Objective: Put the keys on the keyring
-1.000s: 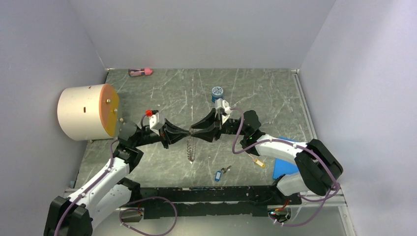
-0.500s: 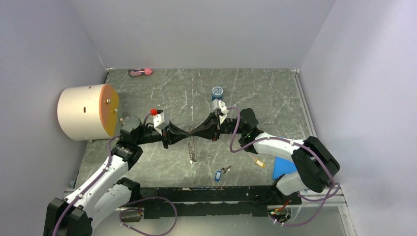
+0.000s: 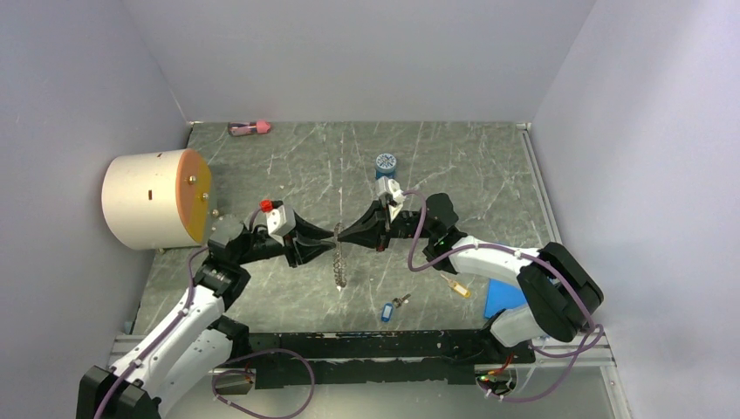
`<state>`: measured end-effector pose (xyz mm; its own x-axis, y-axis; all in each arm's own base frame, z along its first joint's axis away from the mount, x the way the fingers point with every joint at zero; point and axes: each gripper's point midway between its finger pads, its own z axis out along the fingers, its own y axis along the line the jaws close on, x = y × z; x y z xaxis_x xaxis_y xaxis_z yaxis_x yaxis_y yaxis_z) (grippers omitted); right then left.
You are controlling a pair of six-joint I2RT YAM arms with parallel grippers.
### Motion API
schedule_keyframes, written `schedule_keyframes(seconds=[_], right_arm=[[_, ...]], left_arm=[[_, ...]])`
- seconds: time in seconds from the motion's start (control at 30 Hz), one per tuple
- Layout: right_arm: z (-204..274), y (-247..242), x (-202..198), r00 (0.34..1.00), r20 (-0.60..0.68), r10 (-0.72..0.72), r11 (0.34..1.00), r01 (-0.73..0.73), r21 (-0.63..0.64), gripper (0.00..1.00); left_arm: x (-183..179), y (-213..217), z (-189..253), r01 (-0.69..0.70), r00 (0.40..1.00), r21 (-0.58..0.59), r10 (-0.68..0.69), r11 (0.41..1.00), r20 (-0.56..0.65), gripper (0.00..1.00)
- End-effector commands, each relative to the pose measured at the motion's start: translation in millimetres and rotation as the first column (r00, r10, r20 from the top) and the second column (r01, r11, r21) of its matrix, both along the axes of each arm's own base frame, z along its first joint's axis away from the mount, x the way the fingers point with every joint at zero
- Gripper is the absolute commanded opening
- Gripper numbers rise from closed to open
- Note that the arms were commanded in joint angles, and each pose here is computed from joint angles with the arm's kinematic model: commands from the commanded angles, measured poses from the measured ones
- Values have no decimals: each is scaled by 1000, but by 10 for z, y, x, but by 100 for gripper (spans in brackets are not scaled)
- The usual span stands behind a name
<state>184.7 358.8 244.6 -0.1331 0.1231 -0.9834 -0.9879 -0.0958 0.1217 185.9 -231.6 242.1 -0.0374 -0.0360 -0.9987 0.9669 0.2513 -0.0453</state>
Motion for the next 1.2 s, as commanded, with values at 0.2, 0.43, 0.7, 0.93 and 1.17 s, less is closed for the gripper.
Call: schedule_keyframes(seconds=[0.2,0.43,0.7,0.93,1.17], right_arm=[[309,-21,-58,997,73,3,996,-10,93,0],[274,-16,-47,998,63,3,996,-9,89,0],[216,-8,-16,999,42,-5,997,2,75,0],[222,-187,207,992,-27,-120,987,122,105,47],[26,-421,517,965,-162,-205,970,223,102,81]], left_arm=[[22,-44,-23,15,1000,-27,-16,1000,-6,28],[22,-51,35,18,1000,-51,-17,999,21,21],[-15,-55,29,37,999,-42,-37,998,13,2],[62,0,-161,-7,999,74,10,997,-42,3],[291,-77,-307,27,996,175,-12,984,-85,2]])
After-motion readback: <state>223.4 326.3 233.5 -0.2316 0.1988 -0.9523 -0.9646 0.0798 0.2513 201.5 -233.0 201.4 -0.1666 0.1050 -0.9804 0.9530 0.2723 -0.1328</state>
